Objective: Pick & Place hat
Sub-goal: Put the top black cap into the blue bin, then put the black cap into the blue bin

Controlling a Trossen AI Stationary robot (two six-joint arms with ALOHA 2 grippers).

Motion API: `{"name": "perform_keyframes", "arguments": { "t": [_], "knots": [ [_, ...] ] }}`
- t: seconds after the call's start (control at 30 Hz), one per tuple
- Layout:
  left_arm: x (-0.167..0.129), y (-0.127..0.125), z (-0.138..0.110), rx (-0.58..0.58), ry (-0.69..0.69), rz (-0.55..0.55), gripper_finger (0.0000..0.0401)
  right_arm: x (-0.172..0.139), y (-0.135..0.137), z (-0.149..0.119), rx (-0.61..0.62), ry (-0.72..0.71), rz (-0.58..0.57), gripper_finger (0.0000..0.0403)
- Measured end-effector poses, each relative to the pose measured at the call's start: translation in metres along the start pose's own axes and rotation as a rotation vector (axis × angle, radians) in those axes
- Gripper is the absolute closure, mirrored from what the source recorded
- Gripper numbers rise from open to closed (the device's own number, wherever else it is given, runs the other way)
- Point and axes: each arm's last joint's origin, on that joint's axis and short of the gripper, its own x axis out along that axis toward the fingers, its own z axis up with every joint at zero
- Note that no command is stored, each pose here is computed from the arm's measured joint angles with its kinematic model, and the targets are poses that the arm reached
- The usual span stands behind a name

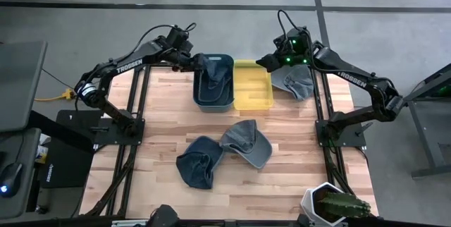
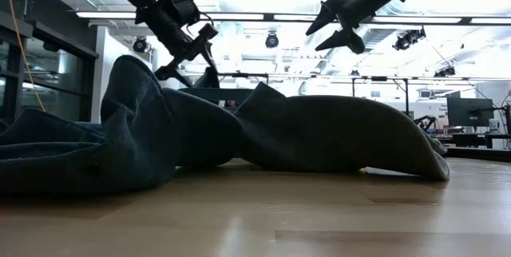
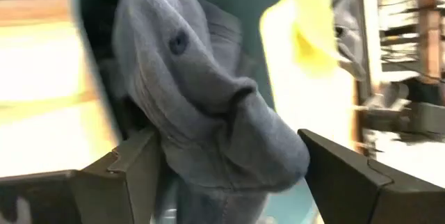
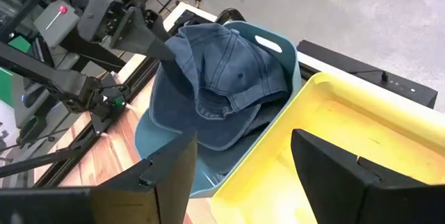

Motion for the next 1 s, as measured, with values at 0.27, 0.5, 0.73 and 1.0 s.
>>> {"name": "perform_keyframes", "arguments": {
  "t": [0.27,0.5,0.73,1.0],
  "knots": [
    [-0.010,-0.008,0.010,0.070,-0.114,0.102,0.0121,0.003,0.008,-0.004,-0.069,0.017,0.024,0.0174],
    [-0.024,-0.016,0.014,0.174,-0.171,0.239,0.0121,0.005,0.014,-0.007,-0.111,0.028,0.040,0.0174],
    [-0.020,-0.022,0.004,0.306,-0.162,0.338,0.0121,0.005,0.015,-0.007,-0.140,0.026,0.038,0.0174],
    [-0.031,-0.035,-0.006,0.390,-0.150,0.260,0.0121,0.006,0.014,-0.009,-0.186,0.028,0.037,0.0174]
  ]
}}
